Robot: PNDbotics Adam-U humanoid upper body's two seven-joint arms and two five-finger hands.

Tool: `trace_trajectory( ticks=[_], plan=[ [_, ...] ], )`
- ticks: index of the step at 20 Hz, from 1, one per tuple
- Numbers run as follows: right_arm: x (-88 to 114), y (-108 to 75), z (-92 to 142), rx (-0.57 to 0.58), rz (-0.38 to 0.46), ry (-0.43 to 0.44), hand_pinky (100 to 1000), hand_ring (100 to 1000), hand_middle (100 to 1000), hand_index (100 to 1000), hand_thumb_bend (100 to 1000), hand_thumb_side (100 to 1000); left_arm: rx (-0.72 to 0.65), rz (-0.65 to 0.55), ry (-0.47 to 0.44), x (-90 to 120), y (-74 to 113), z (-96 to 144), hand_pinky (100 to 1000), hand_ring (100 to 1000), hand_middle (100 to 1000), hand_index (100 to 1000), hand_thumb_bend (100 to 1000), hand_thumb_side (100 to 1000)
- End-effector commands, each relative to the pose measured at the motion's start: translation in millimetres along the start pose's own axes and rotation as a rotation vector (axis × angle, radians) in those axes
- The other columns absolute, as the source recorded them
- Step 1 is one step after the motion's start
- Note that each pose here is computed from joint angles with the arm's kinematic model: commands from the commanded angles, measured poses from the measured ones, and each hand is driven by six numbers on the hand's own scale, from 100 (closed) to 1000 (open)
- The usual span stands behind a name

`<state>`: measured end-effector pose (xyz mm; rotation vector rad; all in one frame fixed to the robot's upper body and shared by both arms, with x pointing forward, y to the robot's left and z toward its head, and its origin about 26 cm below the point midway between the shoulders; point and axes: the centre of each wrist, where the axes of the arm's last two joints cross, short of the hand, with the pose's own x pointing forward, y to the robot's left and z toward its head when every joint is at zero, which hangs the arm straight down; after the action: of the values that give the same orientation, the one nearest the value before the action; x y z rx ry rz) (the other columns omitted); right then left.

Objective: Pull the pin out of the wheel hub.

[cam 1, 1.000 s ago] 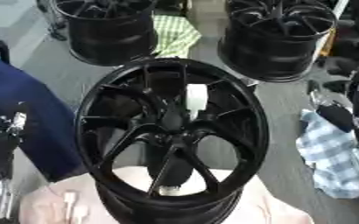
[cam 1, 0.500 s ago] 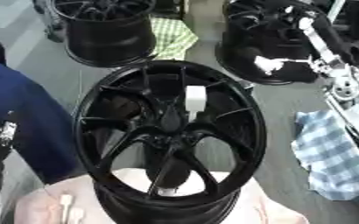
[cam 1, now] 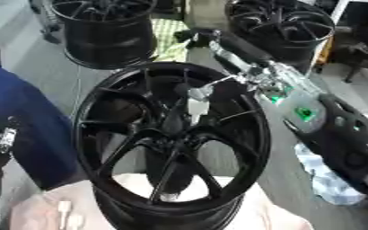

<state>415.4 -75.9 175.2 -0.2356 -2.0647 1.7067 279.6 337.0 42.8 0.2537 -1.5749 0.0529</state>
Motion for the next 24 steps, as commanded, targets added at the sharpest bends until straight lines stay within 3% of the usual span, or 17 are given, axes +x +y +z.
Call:
trace_trajectory(
  ticks=[1,3,6,7,10,16,24],
  plan=[
    [5,-5.8,-23,0.094,0.014,-0.026,827,834,847,949,447,484,0.017,-0.022,-0.029,9,8.3,-2,719,665,657,809,343,606],
    [9,-42.8,-40,0.207,-0.012,-0.024,827,833,846,948,447,487,0.027,-0.021,-0.033,10,9.5,-3,719,665,657,809,343,606],
    [11,-95.3,-37,0.390,-0.098,-0.002,830,835,846,949,450,487,0.036,-0.020,-0.032,10,10.5,-2,719,665,657,809,343,606],
    [12,-106.5,-34,0.421,-0.112,0.005,830,836,847,949,420,475,0.036,-0.020,-0.031,10,10.6,-2,719,665,657,809,346,607],
    [12,-126.7,-23,0.459,-0.129,0.040,831,838,847,950,452,486,0.039,-0.022,-0.030,10,11.4,-2,719,666,657,809,344,606],
    [1,-128.7,-6,0.499,-0.114,0.129,842,854,856,958,440,453,0.044,-0.028,-0.028,10,13.3,-2,719,666,657,810,343,607],
    [-26,-98.0,-2,0.590,-0.008,0.271,856,878,878,955,433,426,0.041,-0.027,-0.029,10,12.8,-2,719,668,658,810,342,608]
  ],
)
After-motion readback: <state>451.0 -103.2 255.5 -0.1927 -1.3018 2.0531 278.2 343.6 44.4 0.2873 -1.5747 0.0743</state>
